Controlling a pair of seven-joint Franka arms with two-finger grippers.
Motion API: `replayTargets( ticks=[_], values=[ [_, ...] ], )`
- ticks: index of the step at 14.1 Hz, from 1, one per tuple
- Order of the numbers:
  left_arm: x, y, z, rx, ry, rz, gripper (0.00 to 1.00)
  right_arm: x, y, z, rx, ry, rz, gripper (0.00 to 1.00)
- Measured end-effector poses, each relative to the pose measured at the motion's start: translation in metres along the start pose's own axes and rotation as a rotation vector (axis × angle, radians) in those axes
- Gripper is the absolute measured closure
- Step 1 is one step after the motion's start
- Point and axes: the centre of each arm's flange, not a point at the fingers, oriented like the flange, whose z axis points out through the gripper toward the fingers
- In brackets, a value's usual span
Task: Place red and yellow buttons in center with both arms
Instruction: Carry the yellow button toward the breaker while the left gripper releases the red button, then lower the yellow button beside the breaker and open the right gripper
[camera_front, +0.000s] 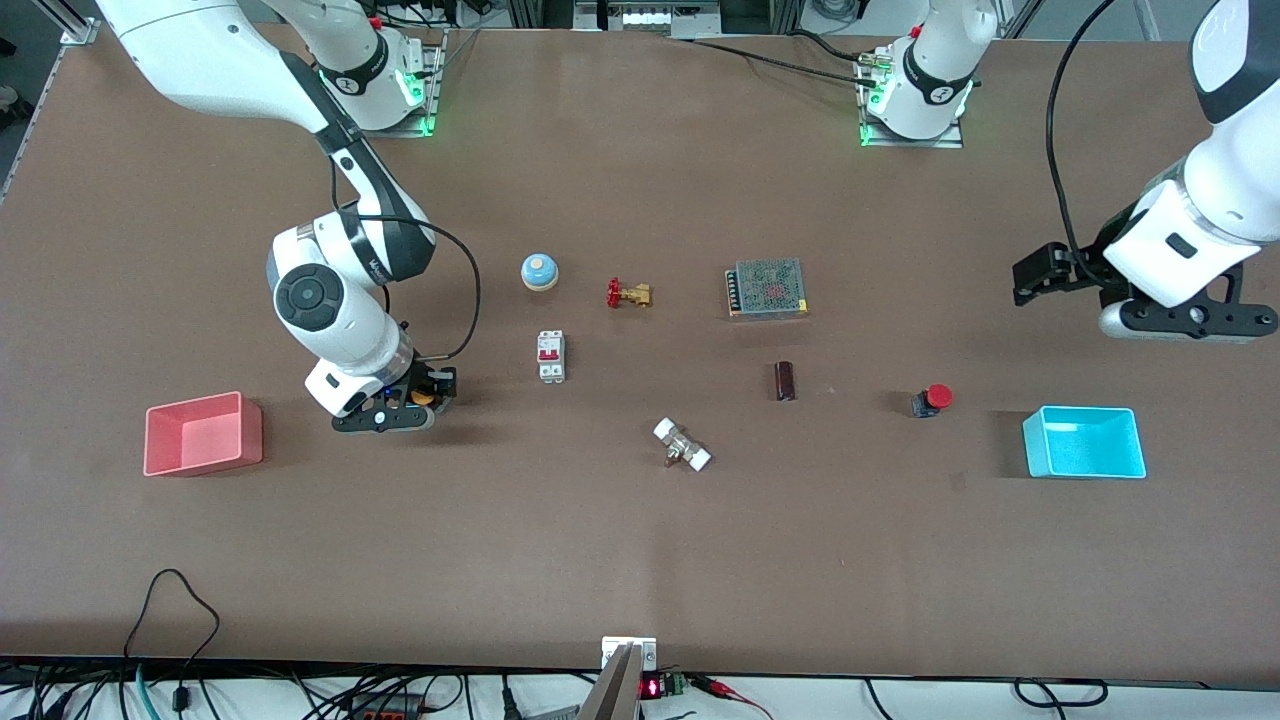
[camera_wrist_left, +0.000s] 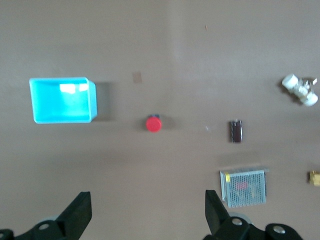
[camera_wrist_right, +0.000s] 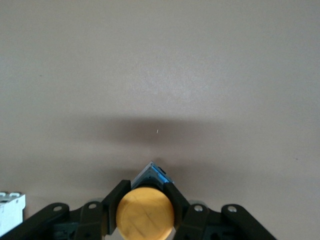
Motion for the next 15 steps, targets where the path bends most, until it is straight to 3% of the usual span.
replayTargets(
  ticks=[3, 7, 11, 15],
  values=[
    [0.002, -0.005, -0.007, 0.013, 0.019, 0.005, 0.0, -0.011, -0.007, 0.012, 0.025, 0.04, -0.008, 0.64],
    [-0.002, -0.012, -0.01, 0.019, 0.028, 0.059, 0.0, -0.022, -0.019, 0.023, 0.03, 0.03, -0.016, 0.64],
    [-0.031, -0.021, -0.017, 0.032, 0.076, 0.071, 0.0, -0.028, -0.024, 0.03, 0.023, 0.022, -0.032, 0.64],
    [-0.043, -0.005, -0.022, 0.033, 0.051, 0.099, 0.0, -0.027, -0.024, 0.03, 0.023, 0.023, -0.033, 0.64]
  ],
)
